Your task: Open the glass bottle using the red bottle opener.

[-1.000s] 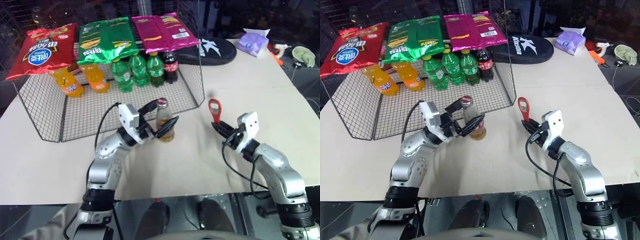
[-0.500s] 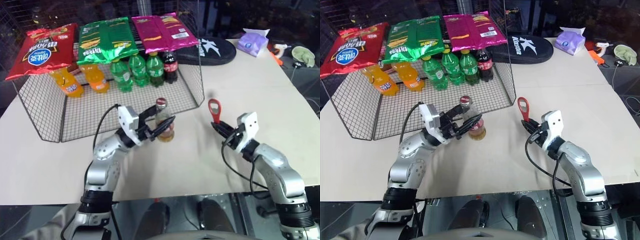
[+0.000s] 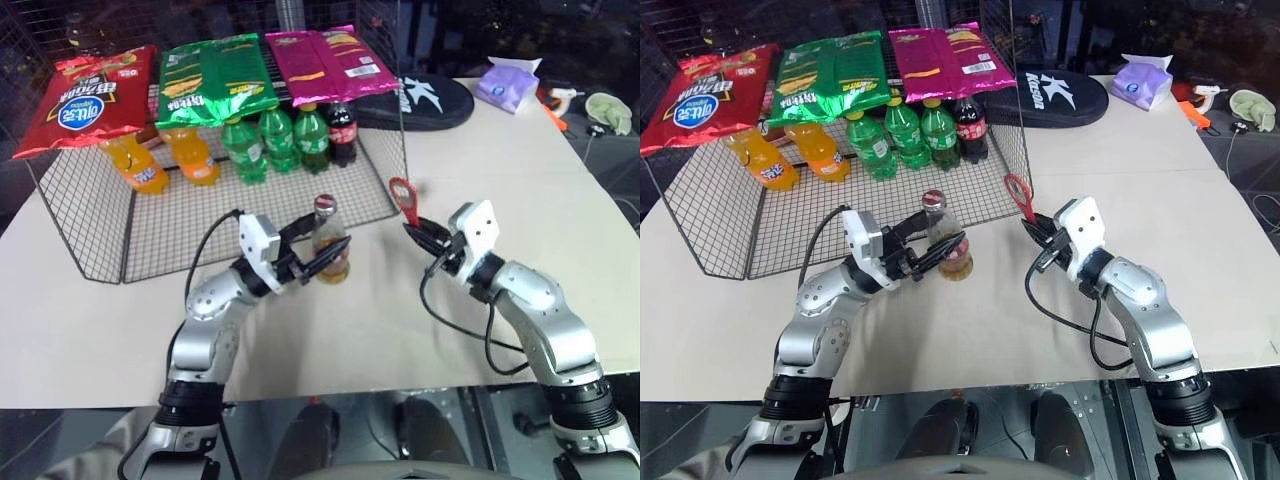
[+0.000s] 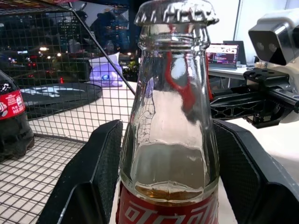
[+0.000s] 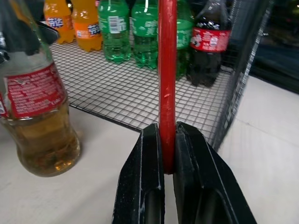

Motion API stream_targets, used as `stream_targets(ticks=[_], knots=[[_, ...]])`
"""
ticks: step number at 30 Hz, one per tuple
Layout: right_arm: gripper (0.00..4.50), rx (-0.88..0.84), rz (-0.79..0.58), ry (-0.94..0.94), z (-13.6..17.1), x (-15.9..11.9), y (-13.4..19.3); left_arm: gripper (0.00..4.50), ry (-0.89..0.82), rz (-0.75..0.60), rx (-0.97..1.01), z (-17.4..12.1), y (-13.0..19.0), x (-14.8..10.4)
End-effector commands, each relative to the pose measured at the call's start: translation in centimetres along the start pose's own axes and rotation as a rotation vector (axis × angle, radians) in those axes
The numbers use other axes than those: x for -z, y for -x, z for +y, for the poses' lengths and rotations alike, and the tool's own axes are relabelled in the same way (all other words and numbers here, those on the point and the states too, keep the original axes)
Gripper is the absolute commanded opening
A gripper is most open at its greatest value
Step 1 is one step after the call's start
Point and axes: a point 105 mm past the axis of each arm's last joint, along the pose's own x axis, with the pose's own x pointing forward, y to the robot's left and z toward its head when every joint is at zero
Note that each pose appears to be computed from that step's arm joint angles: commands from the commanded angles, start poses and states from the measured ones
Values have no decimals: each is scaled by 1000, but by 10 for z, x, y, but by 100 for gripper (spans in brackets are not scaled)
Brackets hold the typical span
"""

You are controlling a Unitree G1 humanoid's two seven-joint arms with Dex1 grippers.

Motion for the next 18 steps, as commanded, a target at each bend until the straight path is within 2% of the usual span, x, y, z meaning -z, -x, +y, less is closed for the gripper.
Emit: stream_targets(ticks=[1,4,6,7,18], knots=[[0,5,-100,175,3,-31,-5,301,-24,-7,5,0,-1,-4],[0,27,-134,278,6,-36,-10,301,-19,-11,10,-1,-1,-4],[0,43,-162,298,7,-40,-14,251,-21,-15,0,1,-2,-5],[0,48,-173,311,8,-43,-16,246,-27,-12,-7,2,-2,-5],[0,-14,-194,584,27,-43,-21,246,-29,-7,-5,1,-3,-3]])
